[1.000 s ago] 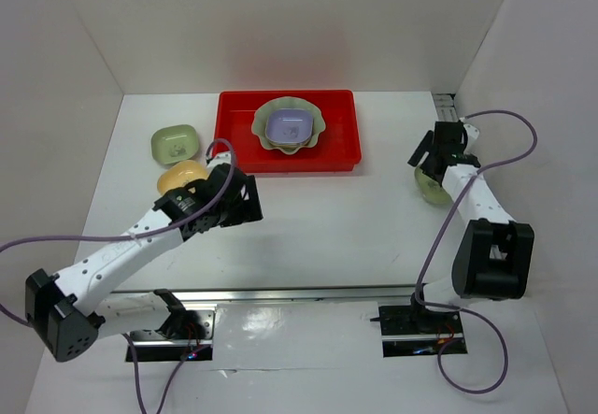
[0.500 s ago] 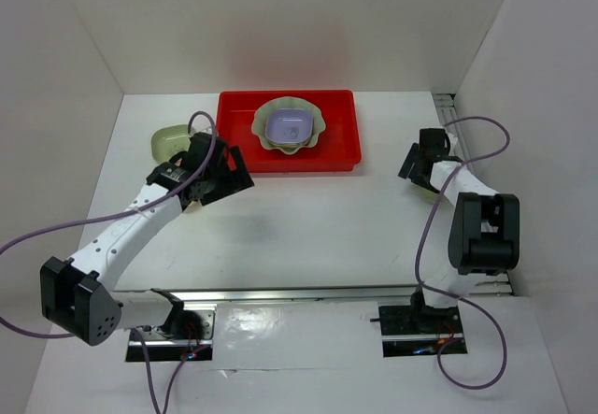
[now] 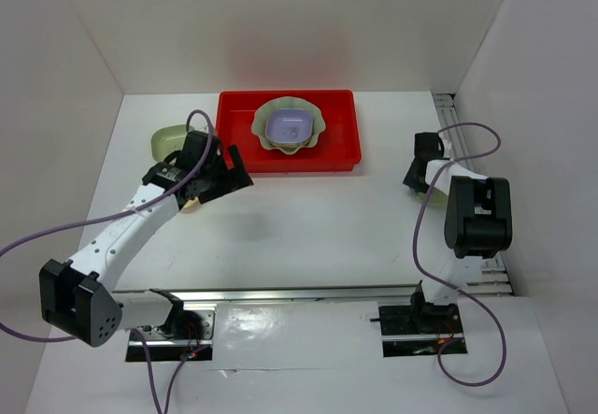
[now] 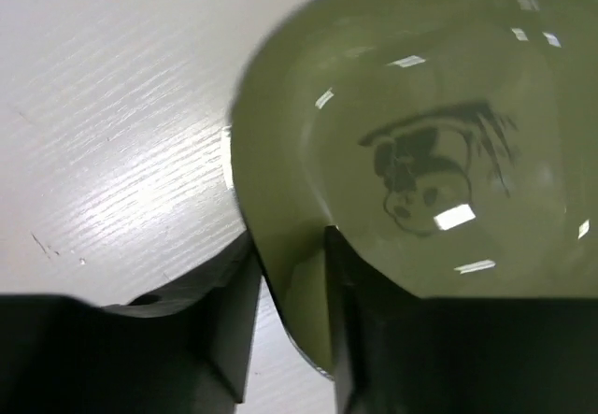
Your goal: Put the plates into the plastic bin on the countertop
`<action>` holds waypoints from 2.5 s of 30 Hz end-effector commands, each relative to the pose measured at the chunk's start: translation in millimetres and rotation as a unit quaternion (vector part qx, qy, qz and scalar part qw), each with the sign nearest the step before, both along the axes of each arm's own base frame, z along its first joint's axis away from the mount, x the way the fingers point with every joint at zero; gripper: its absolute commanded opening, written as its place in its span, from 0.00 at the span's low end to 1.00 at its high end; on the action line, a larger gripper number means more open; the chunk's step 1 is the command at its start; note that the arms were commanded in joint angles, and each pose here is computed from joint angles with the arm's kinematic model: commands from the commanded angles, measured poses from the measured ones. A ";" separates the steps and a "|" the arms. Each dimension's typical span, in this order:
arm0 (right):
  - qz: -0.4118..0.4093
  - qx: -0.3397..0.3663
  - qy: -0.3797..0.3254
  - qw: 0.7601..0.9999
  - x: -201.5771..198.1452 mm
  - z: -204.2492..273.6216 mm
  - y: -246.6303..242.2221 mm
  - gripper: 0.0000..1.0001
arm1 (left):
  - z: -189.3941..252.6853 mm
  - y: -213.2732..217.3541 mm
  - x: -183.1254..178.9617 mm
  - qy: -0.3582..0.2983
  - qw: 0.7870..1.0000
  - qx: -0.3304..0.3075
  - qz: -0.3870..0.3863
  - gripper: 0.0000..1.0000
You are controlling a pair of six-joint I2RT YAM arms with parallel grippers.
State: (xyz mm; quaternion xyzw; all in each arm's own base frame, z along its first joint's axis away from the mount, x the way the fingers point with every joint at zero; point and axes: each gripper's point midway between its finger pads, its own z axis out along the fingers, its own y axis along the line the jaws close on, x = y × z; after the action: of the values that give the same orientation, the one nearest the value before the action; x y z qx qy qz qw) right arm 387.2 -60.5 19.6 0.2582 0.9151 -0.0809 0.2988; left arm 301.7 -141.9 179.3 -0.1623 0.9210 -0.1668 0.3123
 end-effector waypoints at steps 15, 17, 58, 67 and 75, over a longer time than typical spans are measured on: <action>0.014 -0.010 -0.081 0.997 45.2 94.5 31.7 0.00 | 20.8 3.6 -10.4 -0.041 0.999 -0.010 -0.017 0.99; 0.020 -0.014 -0.128 0.992 64.7 137.8 43.8 0.00 | 15.9 7.2 -18.7 -0.032 0.999 -0.004 -0.020 0.99; 0.318 0.244 -0.257 0.880 196.6 200.9 402.9 0.06 | 17.4 70.7 -68.5 -0.048 0.994 0.098 0.024 0.99; 0.324 0.247 -0.277 0.870 196.7 218.9 409.9 0.52 | 17.4 70.7 -68.5 -0.048 0.994 0.098 0.024 0.99; 0.327 0.238 -0.306 0.862 199.2 245.1 412.9 0.81 | 13.8 71.1 -69.6 -0.044 0.994 0.100 0.024 0.99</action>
State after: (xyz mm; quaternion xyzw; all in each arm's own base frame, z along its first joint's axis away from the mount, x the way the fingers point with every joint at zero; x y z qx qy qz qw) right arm 581.2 345.2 221.6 0.0277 0.8336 0.3120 0.4550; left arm 232.3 -75.7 193.1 -0.1472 0.9158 -0.0828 0.3644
